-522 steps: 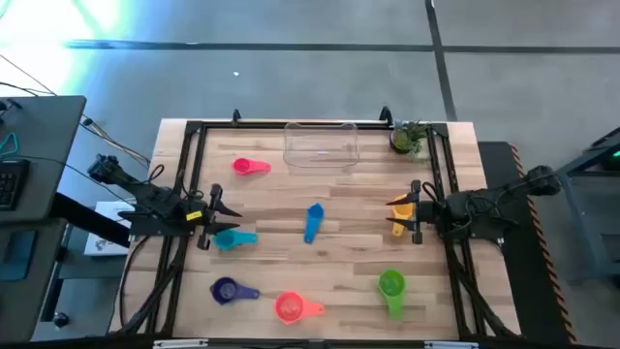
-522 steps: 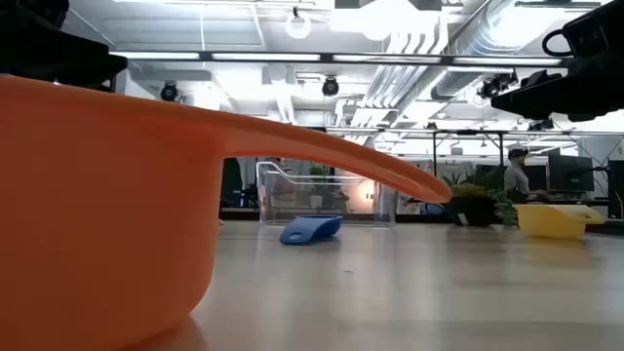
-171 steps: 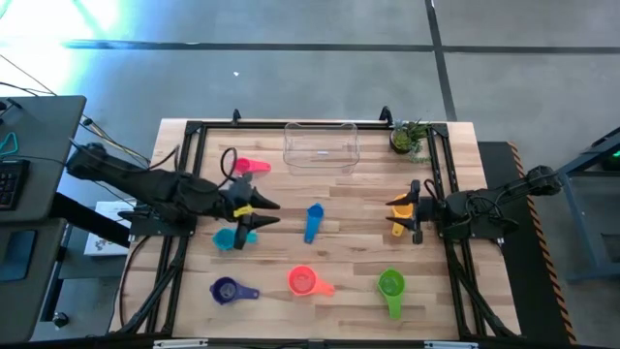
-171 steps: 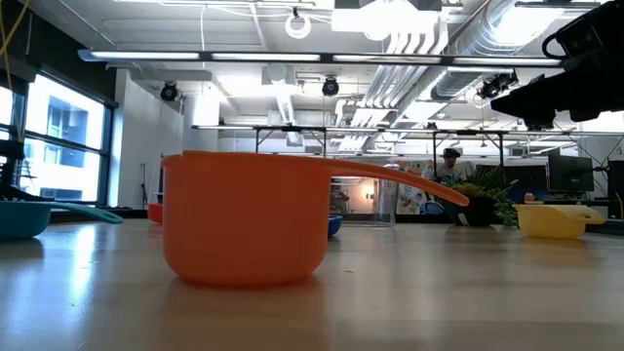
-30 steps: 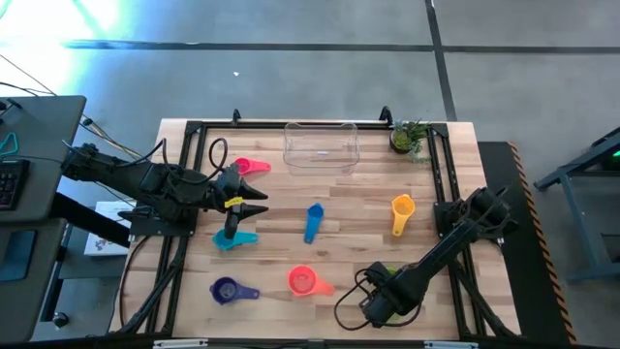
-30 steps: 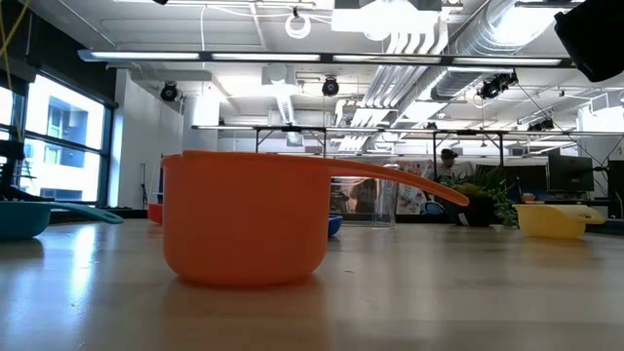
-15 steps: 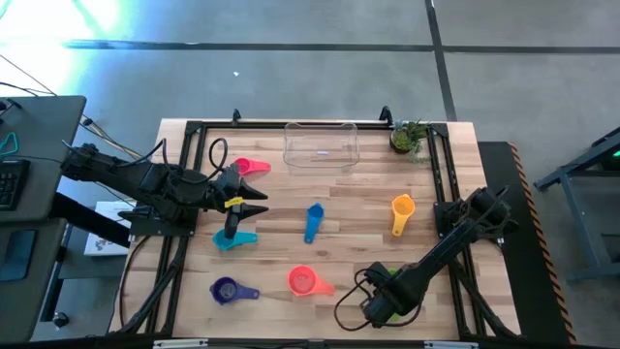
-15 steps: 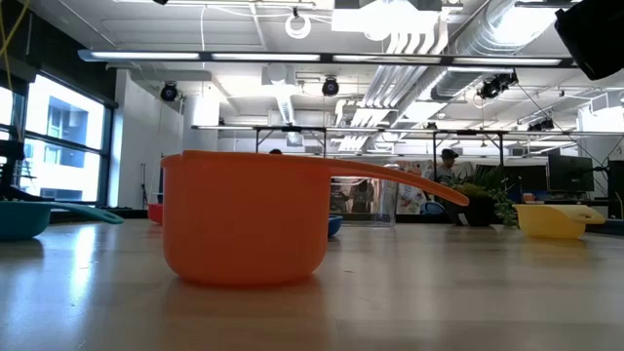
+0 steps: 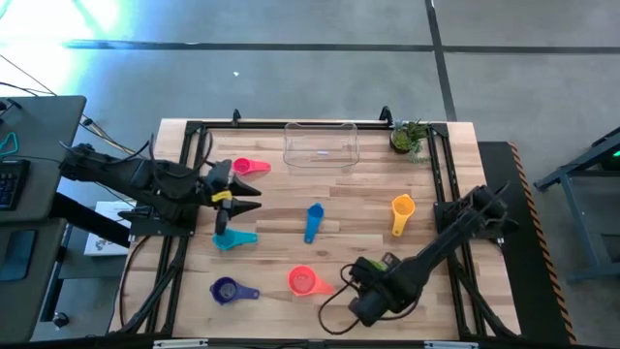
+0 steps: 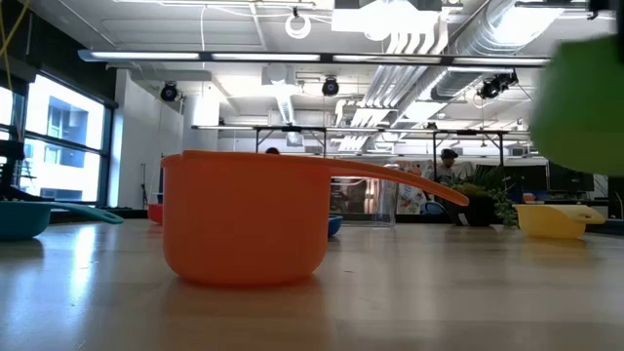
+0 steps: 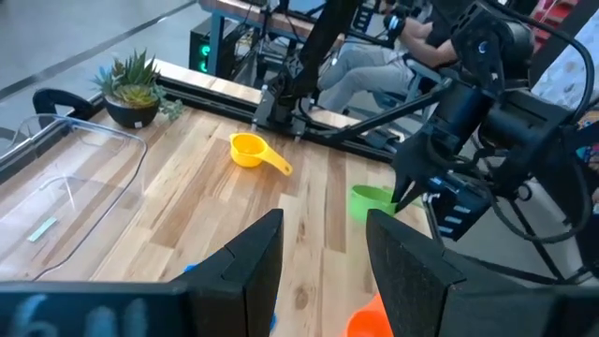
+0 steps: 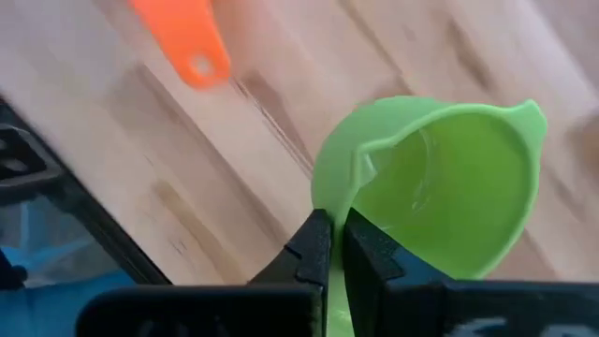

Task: Nest measuring cups in basket
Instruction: Stack the green measuring cup in the orange measuring cup

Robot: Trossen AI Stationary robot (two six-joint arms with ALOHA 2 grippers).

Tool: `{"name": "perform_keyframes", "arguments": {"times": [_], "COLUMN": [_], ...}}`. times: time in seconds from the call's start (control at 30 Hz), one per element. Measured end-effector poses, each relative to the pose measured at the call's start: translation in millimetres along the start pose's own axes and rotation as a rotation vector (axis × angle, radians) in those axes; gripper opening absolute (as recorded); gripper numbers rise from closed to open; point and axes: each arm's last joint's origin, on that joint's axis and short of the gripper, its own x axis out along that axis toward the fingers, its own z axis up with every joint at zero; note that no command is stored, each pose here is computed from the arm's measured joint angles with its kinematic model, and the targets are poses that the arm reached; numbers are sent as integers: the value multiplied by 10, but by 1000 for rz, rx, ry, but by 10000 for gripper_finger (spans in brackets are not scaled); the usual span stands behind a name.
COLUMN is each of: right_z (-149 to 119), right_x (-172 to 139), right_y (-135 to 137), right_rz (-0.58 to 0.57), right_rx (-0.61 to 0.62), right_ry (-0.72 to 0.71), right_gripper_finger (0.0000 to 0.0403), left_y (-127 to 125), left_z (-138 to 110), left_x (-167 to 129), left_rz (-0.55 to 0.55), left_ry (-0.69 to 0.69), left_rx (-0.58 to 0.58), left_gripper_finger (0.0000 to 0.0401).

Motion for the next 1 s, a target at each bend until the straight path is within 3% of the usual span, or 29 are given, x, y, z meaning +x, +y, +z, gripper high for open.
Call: {"name": "perform_keyframes", "arguments": {"times": [0.53, 0.77, 1.0], "right_z": [682, 852, 966], "right_x": [-299, -481, -607], "right_y": [161, 213, 247], "right_rz": [182, 194, 191], "right_rx": [-389, -577, -670], "right_ry": [-274, -409, -505], "right_gripper_finger": [3, 3, 3], "left_y": [92, 103, 146], "left_z": [-37, -91, -189], "left_x": [-222, -226, -241], "left_rz": [17, 22, 83], "left_ry": [37, 96, 189], "left_rx": [-135, -234, -270], "left_gripper_finger": [147, 147, 147]}}
